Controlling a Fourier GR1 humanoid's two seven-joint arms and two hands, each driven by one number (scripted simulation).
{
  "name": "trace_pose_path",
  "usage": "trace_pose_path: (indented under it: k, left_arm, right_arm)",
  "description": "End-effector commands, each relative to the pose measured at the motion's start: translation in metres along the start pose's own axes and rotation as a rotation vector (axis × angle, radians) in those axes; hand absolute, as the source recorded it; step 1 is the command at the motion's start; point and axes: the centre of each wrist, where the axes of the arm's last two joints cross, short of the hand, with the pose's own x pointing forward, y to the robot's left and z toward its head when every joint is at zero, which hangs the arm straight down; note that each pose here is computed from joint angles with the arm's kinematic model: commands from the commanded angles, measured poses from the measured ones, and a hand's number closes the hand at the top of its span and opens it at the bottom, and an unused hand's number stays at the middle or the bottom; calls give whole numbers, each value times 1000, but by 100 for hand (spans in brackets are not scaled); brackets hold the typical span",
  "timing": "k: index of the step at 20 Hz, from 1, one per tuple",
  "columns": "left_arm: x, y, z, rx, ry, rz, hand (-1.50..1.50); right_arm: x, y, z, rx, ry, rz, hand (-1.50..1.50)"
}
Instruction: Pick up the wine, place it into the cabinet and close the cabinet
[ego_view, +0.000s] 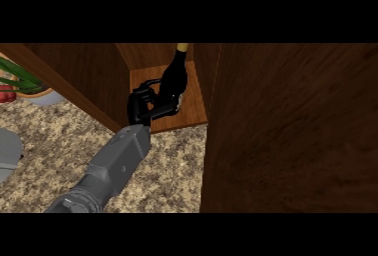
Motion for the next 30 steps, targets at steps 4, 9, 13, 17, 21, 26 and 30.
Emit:
trace_pose_path:
  k: [4, 9, 13, 17, 21, 26, 30]
  left_arm:
    - [18, -20, -9, -2, -17, -7, 150]
    - [36, -34, -18, 7, -16, 4, 150]
    - [44, -40, -22, -8, -26, -30, 150]
    - [60, -52, -29, 3, -20, -21, 150]
    - [65, -55, -31, 0, 30, -14, 150]
    - [69, -57, -34, 31, 54, -16, 150]
    - [64, -48, -34, 44, 21, -89, 150]
  right_arm:
    - [-1, -4, 1, -7, -9, -10, -150]
    - [1, -7, 7, -6, -20, -14, -150]
    - [-1, -11, 11, -23, -5, 14, -150]
    - [1, -15, 14, -47, 9, 21, -150]
    - [-6, -19, 6, -60, 6, 9, -150]
    - [-3, -14, 13, -42, 3, 23, -150]
    - [-3, -15, 13, -42, 3, 28, -150]
